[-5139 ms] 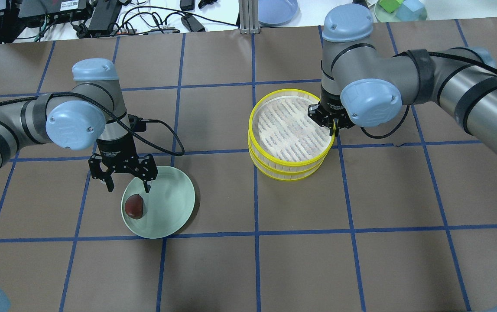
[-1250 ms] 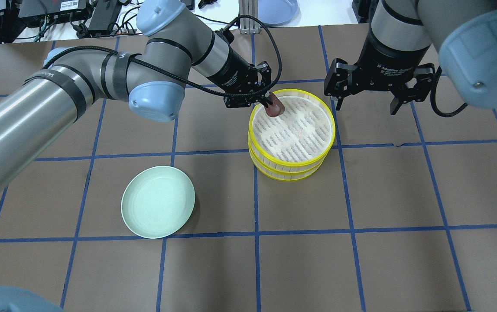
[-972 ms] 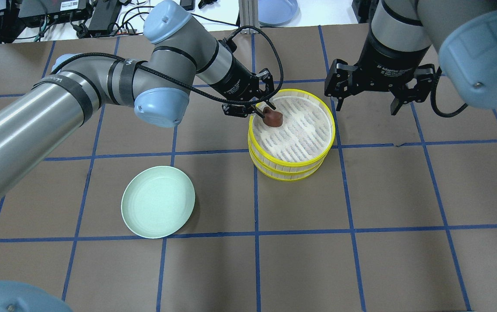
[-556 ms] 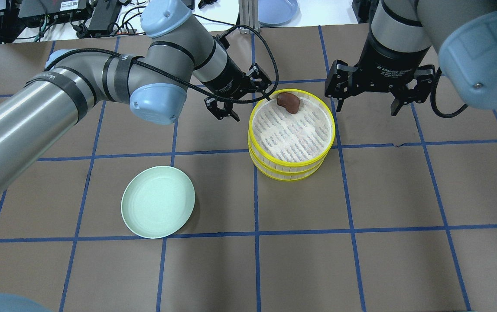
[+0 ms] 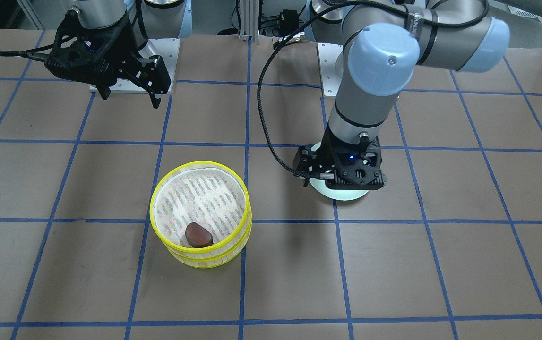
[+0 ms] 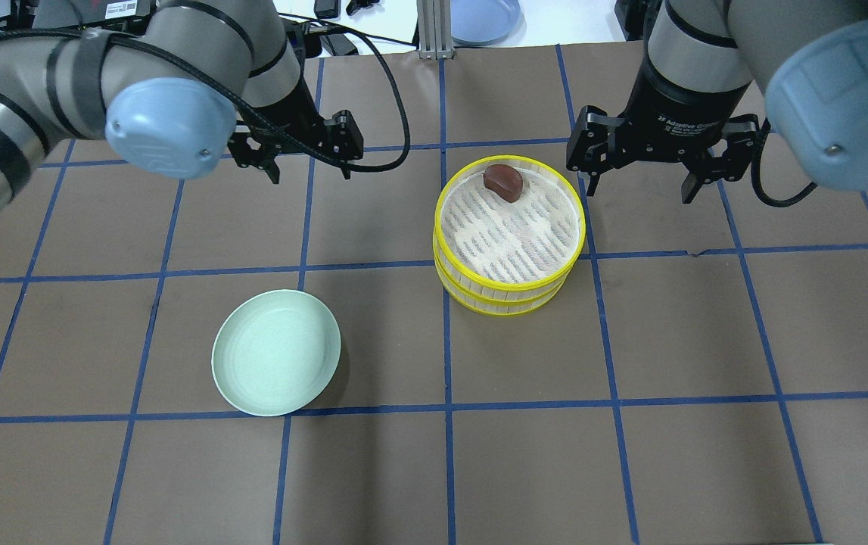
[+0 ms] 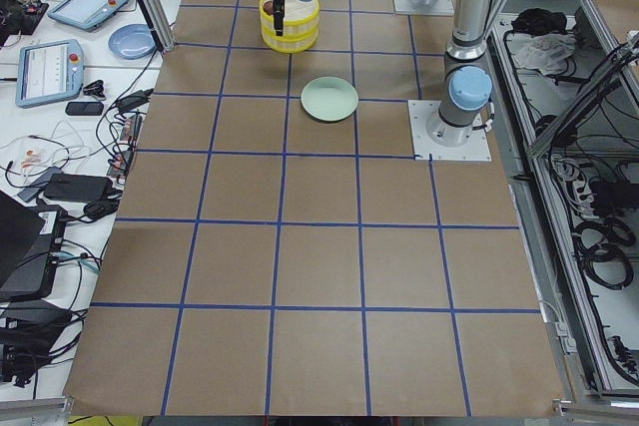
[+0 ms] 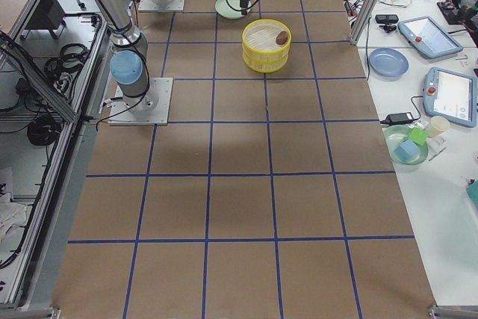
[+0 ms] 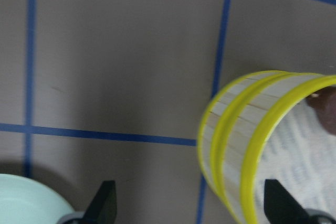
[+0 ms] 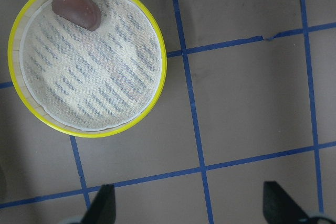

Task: Place buns in different layers of steamer

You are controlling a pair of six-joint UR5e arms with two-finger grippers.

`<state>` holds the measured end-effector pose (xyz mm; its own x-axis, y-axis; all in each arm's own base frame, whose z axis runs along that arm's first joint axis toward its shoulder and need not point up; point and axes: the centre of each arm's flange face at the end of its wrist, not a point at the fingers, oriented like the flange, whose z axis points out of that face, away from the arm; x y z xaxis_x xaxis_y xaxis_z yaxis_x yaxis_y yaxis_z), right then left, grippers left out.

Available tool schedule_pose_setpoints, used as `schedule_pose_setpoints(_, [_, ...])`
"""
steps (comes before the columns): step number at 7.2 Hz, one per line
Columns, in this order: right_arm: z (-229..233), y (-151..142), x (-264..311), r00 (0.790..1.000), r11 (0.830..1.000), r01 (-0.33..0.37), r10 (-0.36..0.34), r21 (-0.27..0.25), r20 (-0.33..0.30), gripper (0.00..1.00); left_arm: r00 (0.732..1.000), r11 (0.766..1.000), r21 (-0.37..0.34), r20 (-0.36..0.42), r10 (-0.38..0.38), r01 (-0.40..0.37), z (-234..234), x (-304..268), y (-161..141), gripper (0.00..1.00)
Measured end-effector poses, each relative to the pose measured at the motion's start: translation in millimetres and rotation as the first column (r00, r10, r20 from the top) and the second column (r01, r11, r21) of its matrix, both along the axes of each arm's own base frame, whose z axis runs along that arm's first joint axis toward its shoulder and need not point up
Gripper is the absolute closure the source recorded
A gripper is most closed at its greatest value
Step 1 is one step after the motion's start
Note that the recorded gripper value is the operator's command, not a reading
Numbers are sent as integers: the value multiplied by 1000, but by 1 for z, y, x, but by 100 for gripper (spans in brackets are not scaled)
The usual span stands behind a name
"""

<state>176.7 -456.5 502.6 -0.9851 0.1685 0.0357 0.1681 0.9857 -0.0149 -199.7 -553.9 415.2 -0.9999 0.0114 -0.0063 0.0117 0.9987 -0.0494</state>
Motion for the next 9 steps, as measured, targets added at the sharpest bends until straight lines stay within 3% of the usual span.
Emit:
schedule_pose_setpoints(4, [0, 0, 0, 1000, 1000, 0, 0, 2, 0, 0, 997, 998, -30, 58, -47, 49, 95, 46, 66, 0])
schedule_pose_setpoints(6, [0, 0, 0, 1000, 1000, 1, -1, 2, 0, 0, 999, 999, -33, 24, -36, 36, 109, 44, 89, 0])
schedule_pose_setpoints(9, [-1, 0, 0, 1000, 1000, 2, -2, 2, 0, 0, 999, 1000, -17, -23, -22, 21, 104, 39, 98, 0])
